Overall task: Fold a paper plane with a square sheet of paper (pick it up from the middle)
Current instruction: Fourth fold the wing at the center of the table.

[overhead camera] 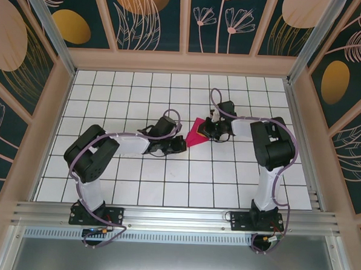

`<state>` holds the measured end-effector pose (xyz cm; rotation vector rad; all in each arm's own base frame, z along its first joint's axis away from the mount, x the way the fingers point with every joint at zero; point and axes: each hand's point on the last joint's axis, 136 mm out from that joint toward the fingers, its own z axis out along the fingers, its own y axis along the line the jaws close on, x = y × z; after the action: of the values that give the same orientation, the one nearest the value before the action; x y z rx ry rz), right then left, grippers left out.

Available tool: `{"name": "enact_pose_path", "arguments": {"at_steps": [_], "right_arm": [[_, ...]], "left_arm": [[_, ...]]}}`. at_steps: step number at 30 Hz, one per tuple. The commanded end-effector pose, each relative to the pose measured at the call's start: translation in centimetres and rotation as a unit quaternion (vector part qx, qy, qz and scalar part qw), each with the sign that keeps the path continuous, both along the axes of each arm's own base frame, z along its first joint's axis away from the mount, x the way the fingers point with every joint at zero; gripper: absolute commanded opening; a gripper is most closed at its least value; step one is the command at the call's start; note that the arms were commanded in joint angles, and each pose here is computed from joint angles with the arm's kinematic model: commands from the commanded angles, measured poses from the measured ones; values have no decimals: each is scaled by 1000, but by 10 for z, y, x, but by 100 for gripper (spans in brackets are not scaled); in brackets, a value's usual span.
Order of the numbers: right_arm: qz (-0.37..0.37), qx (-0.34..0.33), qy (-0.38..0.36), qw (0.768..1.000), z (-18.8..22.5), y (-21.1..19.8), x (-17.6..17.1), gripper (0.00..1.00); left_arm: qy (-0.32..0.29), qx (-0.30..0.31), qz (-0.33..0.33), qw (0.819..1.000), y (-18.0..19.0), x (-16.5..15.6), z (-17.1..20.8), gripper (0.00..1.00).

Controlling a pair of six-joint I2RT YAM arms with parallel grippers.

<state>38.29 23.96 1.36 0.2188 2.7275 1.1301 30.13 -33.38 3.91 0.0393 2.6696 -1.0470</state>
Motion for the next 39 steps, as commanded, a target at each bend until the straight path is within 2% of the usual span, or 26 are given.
{"name": "enact_pose_path", "arguments": {"at_steps": [1,8,26,29,35,39], "right_arm": [[-31,-113,98,988,-78,-39,-38,0],[-30,-109,99,989,-78,-38,-38,0],[-28,-104,95,990,-71,-35,-34,0],[-18,-86,67,994,-50,-28,-24,0],[44,-17,-45,998,24,5,10,0],[68,10,-75,995,48,20,5,0]], "left_arm": [[-42,-24,9,999,-14,23,29,10],[-42,18,37,998,-5,35,11,8],[15,76,35,996,18,10,-39,0],[22,94,43,994,26,7,-48,0],[45,108,52,992,38,-7,-66,0],[53,112,61,990,42,-9,-69,0]]}}
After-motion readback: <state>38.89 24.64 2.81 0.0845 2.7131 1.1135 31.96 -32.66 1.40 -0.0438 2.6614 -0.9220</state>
